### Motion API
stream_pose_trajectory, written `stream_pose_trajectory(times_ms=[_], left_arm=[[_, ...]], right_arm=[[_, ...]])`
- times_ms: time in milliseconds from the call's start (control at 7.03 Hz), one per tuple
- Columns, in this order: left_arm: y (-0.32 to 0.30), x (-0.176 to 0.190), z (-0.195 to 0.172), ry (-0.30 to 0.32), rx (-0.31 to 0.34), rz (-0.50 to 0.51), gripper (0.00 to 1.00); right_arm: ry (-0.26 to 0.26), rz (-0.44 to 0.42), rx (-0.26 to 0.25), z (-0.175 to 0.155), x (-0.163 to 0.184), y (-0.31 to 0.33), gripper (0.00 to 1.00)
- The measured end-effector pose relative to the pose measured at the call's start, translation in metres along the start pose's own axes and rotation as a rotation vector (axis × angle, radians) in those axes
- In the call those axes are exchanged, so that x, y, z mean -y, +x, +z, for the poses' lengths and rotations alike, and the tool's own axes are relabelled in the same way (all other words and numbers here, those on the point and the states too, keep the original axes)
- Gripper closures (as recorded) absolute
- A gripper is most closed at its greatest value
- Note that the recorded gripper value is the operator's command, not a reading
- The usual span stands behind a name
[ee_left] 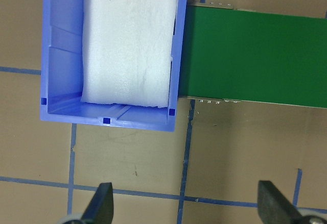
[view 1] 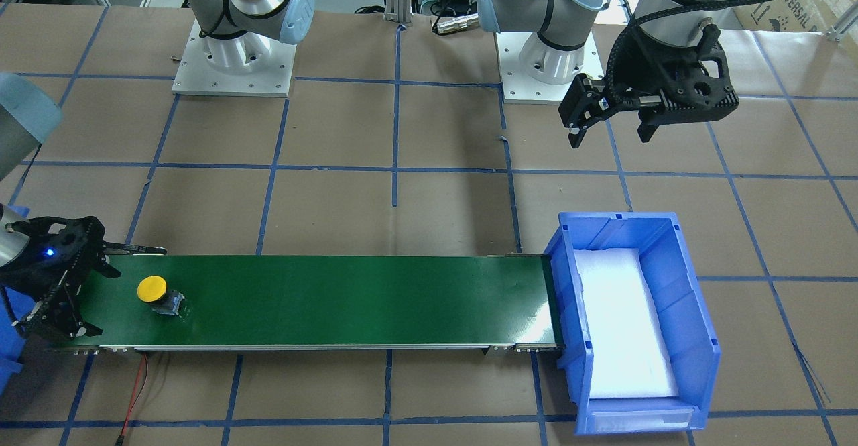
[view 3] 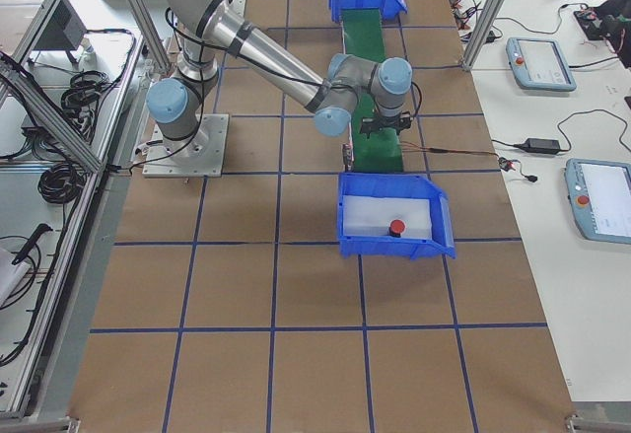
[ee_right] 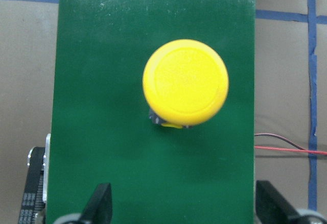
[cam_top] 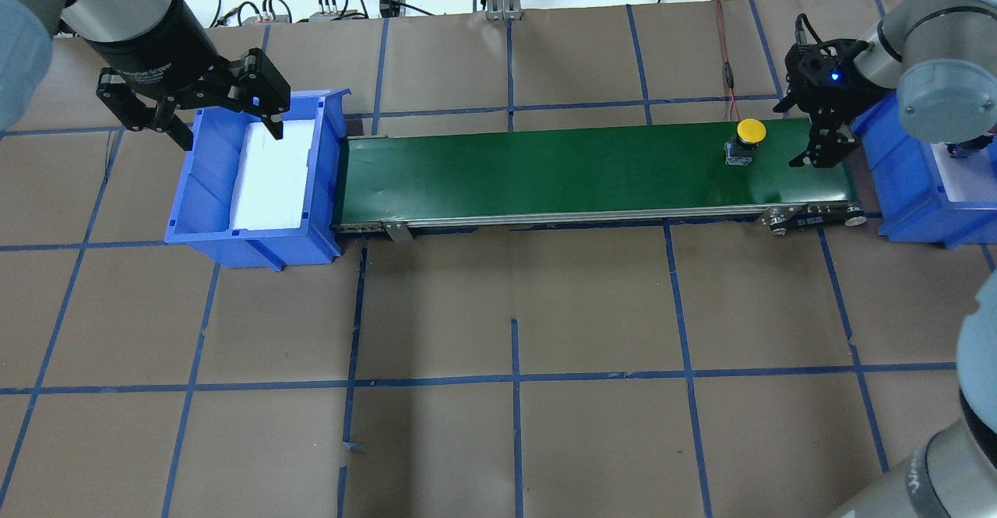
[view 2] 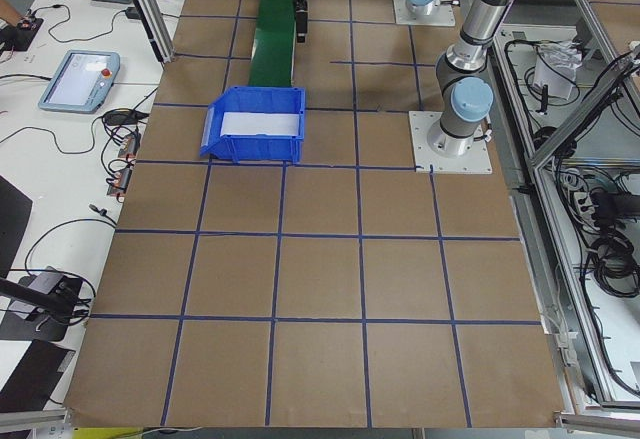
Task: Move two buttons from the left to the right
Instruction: 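Return the right gripper to the belt and grasp the yellow button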
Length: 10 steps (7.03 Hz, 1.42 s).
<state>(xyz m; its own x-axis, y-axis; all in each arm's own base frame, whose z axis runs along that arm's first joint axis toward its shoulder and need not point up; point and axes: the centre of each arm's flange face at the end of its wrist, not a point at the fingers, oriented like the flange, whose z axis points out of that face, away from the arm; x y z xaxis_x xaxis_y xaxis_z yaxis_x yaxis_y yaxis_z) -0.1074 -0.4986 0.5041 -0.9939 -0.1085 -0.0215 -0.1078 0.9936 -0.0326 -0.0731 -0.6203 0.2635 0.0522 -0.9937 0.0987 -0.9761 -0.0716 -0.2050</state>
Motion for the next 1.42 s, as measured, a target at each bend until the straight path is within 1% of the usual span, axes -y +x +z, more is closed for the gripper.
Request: stream_pose_trajectory(times_ms=[285,569,854,1423], left_arm=[[0.0,0.0,0.0,0.0,0.0,0.0,0.0],[0.0,0.0,0.0,-0.001,0.0,0.0,0.0],[0.0,0.0,0.001,-0.001,0.0,0.0,0.0],[0.0,0.001,0.001,-0.003,0.0,0.0,0.0]], right_arm=[[0.011,0.035,0.002,0.003,0.002,-0.002,0.01],[0.019,0.05,0.012,0.007,0.003,-0.004,0.01],[0.022,0.055,0.024,0.012,0.003,-0.007,0.01],[0.012,0.054,0.026,0.011,0.002,-0.007,0.03]])
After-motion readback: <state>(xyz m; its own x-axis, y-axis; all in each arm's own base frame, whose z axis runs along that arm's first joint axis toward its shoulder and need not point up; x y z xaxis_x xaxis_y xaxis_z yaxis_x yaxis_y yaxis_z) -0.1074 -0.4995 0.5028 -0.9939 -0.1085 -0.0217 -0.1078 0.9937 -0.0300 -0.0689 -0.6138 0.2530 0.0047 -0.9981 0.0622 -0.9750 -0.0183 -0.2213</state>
